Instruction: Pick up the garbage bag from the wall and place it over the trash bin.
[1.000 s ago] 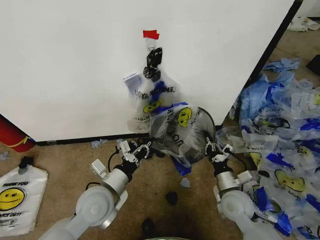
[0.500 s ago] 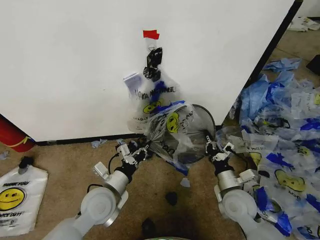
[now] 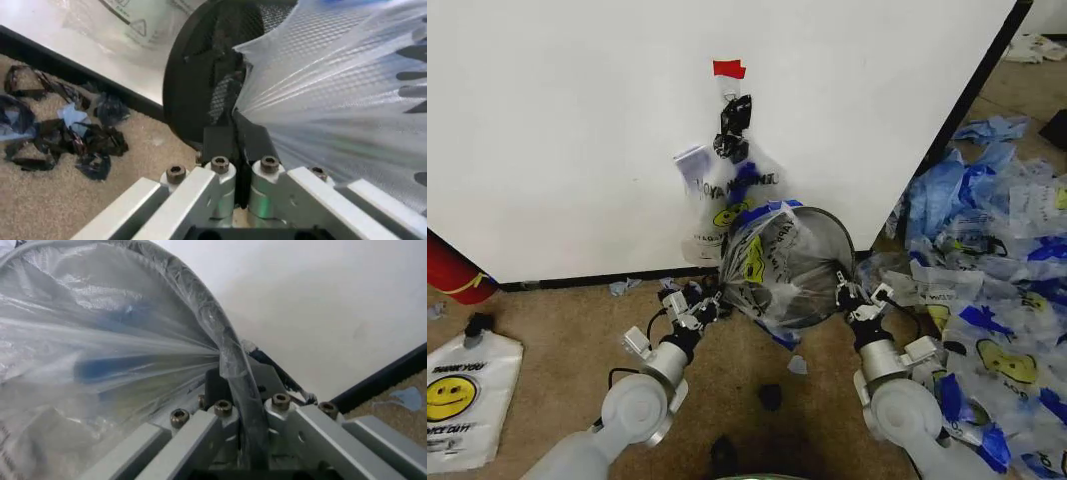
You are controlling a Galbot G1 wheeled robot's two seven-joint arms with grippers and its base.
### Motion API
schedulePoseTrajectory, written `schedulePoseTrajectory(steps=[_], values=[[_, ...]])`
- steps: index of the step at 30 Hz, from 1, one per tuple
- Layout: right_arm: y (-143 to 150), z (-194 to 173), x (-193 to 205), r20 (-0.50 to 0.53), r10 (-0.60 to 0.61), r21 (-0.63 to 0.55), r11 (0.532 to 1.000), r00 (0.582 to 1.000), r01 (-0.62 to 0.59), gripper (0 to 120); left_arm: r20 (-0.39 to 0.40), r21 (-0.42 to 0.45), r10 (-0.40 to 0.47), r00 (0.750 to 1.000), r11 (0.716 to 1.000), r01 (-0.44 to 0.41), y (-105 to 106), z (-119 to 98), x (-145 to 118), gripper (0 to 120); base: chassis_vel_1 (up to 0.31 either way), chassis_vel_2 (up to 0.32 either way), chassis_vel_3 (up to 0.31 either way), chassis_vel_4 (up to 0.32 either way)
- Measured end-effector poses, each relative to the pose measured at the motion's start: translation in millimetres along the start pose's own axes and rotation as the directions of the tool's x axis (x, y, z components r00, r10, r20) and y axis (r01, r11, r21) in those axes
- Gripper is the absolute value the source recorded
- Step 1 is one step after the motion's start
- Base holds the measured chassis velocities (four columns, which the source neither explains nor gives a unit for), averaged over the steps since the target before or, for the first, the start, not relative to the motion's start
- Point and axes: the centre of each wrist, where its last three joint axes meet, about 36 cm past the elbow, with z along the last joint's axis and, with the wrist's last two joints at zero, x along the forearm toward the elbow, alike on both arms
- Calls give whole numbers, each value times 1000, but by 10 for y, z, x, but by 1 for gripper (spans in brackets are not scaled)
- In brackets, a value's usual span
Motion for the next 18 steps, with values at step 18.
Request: schedulePoseTrajectory(steps=[18], values=[[172,-53,-72,-18,213,-83,973,977,-214,0,-26,-47,69,997,996,-70,-104,128,406,31,0,0,0,0]])
